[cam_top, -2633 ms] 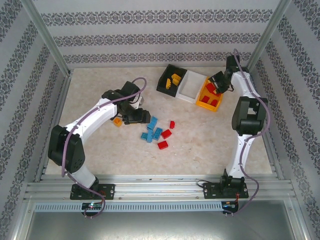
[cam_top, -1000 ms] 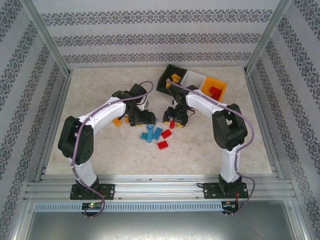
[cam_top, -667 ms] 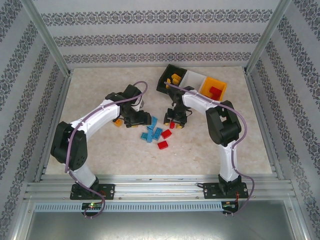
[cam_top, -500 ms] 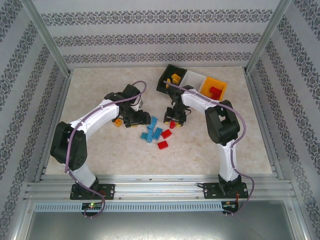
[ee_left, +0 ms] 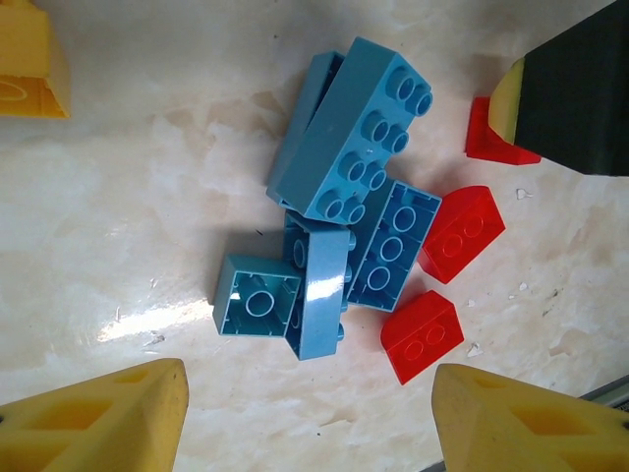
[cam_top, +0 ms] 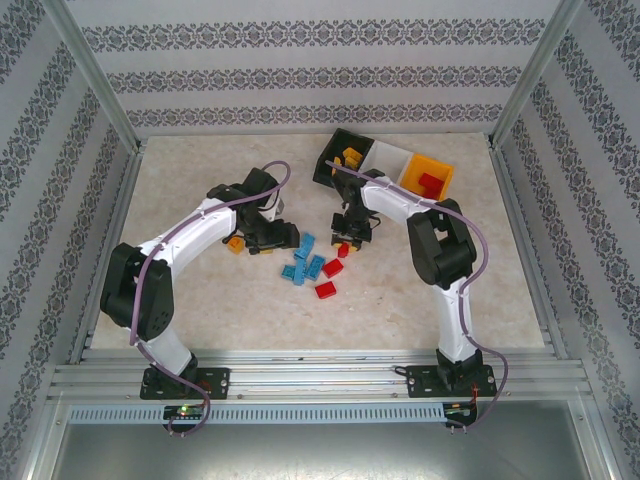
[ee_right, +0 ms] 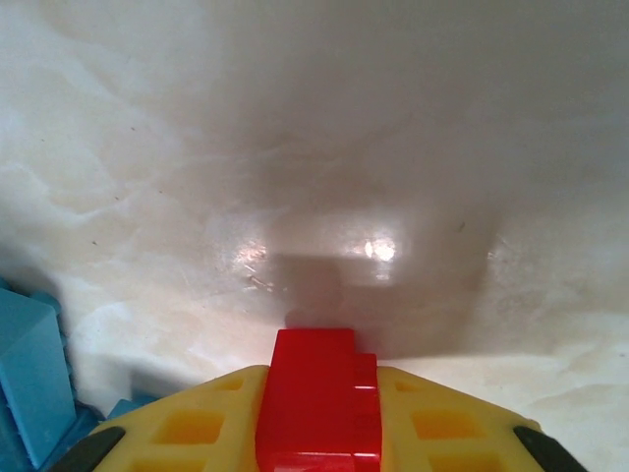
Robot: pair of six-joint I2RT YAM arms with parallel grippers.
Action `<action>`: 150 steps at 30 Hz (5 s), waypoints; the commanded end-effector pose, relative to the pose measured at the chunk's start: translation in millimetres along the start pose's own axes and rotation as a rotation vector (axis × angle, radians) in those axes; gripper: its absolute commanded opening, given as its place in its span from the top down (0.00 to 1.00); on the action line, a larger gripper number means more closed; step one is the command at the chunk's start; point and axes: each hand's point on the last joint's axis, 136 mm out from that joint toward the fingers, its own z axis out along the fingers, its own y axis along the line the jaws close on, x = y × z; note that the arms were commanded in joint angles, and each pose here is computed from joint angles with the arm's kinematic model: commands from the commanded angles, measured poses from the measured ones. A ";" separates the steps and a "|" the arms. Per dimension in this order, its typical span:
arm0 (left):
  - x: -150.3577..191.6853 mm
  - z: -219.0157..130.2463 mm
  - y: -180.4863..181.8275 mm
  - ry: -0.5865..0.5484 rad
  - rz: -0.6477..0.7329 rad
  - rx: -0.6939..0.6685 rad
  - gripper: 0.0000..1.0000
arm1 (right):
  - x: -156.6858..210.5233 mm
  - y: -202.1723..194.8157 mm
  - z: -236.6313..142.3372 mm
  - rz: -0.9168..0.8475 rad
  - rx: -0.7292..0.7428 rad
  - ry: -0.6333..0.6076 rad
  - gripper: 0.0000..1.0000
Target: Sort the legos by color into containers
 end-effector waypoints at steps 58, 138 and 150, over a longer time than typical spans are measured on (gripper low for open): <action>-15.3 24.7 -20.6 0.080 0.261 -0.139 0.33 | -89.3 -128.8 -145.2 0.386 -0.317 -0.287 0.42; -209.1 34.3 -201.6 -0.126 -0.270 0.677 0.61 | 74.7 -141.3 -71.3 0.434 -0.300 -0.124 0.40; -278.0 57.7 -217.2 -0.283 -0.419 0.829 0.59 | 109.1 -150.6 -55.9 0.491 -0.305 -0.131 0.39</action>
